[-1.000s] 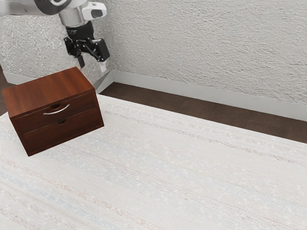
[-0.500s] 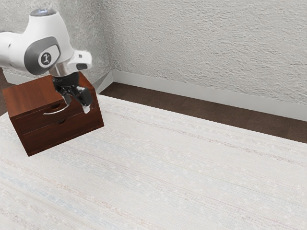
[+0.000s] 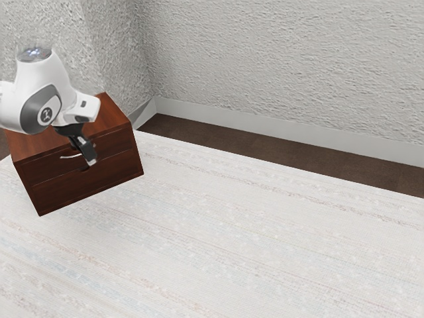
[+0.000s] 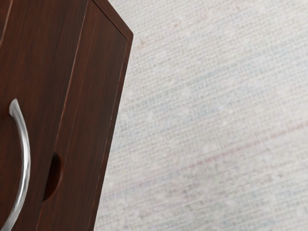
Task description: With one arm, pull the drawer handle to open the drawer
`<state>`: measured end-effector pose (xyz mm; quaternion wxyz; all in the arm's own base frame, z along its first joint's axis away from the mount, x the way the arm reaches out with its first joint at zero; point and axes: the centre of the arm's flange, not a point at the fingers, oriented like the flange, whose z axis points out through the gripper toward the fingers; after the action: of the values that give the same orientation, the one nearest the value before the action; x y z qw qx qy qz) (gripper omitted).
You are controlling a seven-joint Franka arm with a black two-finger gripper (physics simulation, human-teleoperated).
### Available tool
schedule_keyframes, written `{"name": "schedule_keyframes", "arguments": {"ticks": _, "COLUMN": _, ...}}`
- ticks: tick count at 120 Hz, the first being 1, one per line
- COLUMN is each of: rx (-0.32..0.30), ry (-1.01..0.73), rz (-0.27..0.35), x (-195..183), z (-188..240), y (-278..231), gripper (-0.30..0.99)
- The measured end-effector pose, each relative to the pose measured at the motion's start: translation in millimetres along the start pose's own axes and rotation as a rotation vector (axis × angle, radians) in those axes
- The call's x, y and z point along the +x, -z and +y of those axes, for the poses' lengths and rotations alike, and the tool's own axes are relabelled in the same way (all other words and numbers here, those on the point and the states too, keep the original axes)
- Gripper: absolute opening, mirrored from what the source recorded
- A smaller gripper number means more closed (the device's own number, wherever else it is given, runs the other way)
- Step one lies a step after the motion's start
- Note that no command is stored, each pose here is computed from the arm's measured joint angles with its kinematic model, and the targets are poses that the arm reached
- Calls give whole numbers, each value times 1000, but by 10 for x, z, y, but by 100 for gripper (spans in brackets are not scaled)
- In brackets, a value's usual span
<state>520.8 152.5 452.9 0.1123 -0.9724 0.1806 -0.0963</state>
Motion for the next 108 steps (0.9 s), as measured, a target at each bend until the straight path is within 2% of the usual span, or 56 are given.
{"name": "schedule_keyframes", "arguments": {"ticks": 50, "rx": 24, "ry": -173, "rz": 13, "x": 13, "z": -92, "y": -324, "gripper": 69}}
{"name": "schedule_keyframes", "arguments": {"ticks": 108, "rx": 45, "ry": -245, "rz": 18, "x": -67, "z": -257, "y": -448, "gripper": 69}}
